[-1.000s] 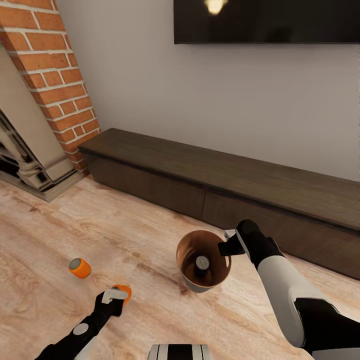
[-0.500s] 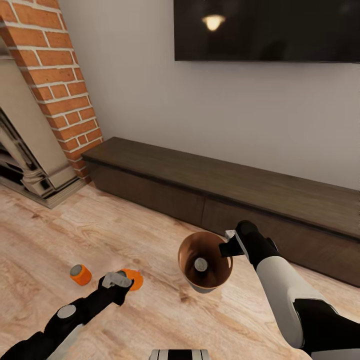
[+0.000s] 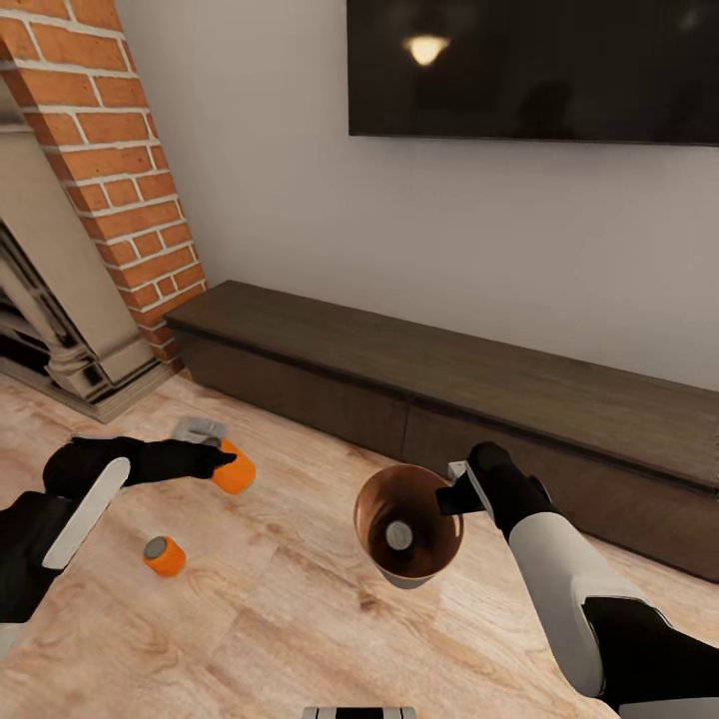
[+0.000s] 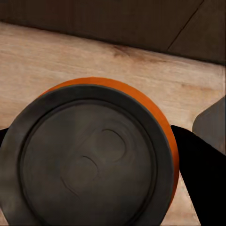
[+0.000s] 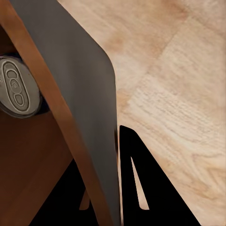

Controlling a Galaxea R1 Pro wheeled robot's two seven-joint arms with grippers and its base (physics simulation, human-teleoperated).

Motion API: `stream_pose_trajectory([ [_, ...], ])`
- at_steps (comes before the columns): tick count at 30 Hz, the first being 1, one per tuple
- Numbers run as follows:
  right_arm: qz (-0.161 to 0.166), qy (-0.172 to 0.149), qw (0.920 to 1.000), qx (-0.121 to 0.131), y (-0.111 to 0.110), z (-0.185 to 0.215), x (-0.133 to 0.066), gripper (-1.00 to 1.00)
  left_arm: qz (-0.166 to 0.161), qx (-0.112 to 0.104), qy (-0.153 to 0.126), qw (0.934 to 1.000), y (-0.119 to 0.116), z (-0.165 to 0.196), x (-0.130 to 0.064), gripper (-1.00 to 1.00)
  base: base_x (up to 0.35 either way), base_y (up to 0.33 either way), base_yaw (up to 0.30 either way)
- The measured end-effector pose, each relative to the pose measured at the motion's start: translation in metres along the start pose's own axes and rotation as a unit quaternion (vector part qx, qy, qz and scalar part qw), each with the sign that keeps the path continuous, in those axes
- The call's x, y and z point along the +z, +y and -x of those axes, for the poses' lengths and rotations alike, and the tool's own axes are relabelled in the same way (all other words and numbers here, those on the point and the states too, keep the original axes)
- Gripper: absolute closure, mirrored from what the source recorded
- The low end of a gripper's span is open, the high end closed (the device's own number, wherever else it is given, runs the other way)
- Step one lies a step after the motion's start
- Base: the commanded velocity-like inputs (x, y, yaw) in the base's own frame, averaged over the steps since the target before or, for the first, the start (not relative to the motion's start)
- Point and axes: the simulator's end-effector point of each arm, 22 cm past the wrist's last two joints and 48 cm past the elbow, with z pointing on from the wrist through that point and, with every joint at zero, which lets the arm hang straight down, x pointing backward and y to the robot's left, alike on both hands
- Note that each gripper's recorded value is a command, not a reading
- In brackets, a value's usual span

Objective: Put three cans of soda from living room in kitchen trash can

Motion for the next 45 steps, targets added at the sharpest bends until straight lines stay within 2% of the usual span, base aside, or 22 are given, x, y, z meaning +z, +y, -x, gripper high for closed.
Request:
stream_pose_trajectory([
  [2,-0.001,0.000,1.0000,-0.005,0.004,0.002,-0.004,1.00,-0.037,0.006,-0.049,0.9981,-0.010,0.072,-0.019,1.00,0.000,0.000,0.000],
  [4,0.003,0.000,1.0000,-0.007,0.010,0.004,-0.008,1.00,-0.062,0.001,-0.064,0.9960,-0.017,0.097,-0.027,1.00,0.000,0.000,0.000],
  [5,0.002,0.000,0.9999,-0.015,0.018,0.006,-0.010,1.00,-0.096,-0.015,-0.081,0.9920,-0.024,0.127,-0.036,1.00,0.000,0.000,0.000],
  [6,0.009,0.000,0.9999,-0.014,0.023,0.007,-0.012,1.00,-0.109,-0.020,-0.088,0.9900,-0.028,0.141,-0.041,1.00,0.000,0.000,0.000],
  [8,0.016,0.000,0.9997,-0.017,0.033,0.010,-0.016,1.00,-0.127,-0.022,-0.086,0.9880,-0.034,0.162,-0.043,1.00,0.000,0.000,0.000],
  [10,0.013,-0.001,0.9996,-0.024,0.037,0.012,-0.021,1.00,-0.133,-0.007,-0.052,0.9897,-0.043,0.180,-0.031,1.00,0.000,0.000,0.000],
  [12,0.008,-0.001,0.9996,-0.028,0.036,0.014,-0.025,1.00,-0.131,-0.002,-0.032,0.9908,-0.044,0.185,-0.026,1.00,0.000,0.000,0.000],
  [13,0.006,-0.001,0.9995,-0.030,0.035,0.015,-0.027,1.00,-0.147,-0.001,-0.008,0.9891,-0.056,0.184,-0.019,1.00,0.000,0.000,0.000],
  [15,0.009,-0.001,0.9996,-0.029,0.036,0.016,-0.029,1.00,-0.163,0.001,0.005,0.9866,-0.070,0.183,-0.014,1.00,0.000,0.000,0.000],
  [17,0.013,-0.001,0.9996,-0.026,0.038,0.016,-0.029,1.00,-0.187,0.009,0.024,0.9819,-0.098,0.177,-0.005,1.00,0.000,0.000,0.000],
  [19,0.011,0.000,0.9996,-0.027,0.037,0.016,-0.029,1.00,-0.211,0.029,0.048,0.9760,-0.134,0.164,0.008,1.00,0.000,0.000,0.000],
  [20,0.010,0.001,0.9996,-0.027,0.037,0.015,-0.028,1.00,-0.216,0.050,0.068,0.9727,-0.155,0.151,0.018,1.00,0.000,0.000,0.000],
  [22,0.010,0.005,0.9996,-0.027,0.035,0.013,-0.027,1.00,-0.245,0.086,0.106,0.9598,-0.210,0.123,0.032,1.00,0.000,0.000,0.000],
  [23,0.010,0.006,0.9996,-0.026,0.035,0.013,-0.027,1.00,-0.249,0.100,0.117,0.9562,-0.224,0.114,0.036,1.00,0.000,0.000,0.000],
  [27,0.011,0.007,0.9996,-0.024,0.034,0.013,-0.027,1.00,-0.254,0.121,0.130,0.9508,-0.244,0.102,0.041,1.00,0.000,0.000,0.000],
  [33,0.013,0.006,0.9996,-0.024,0.035,0.014,-0.027,1.00,-0.258,0.131,0.136,0.9474,-0.258,0.095,0.044,1.00,0.000,0.000,0.000],
  [38,0.021,-0.004,0.9995,-0.023,0.041,0.025,-0.035,1.00,-0.229,0.161,0.139,0.9500,-0.278,0.086,0.058,1.00,0.000,0.000,0.000],
  [43,0.015,-0.011,0.9994,-0.028,0.039,0.034,-0.040,1.00,-0.224,0.185,0.162,0.9432,-0.303,0.052,0.069,1.00,0.000,0.000,0.000],
  [45,0.019,-0.013,0.9994,-0.027,0.041,0.036,-0.041,1.00,-0.218,0.191,0.167,0.9424,-0.304,0.044,0.072,1.00,0.000,0.000,0.000],
])
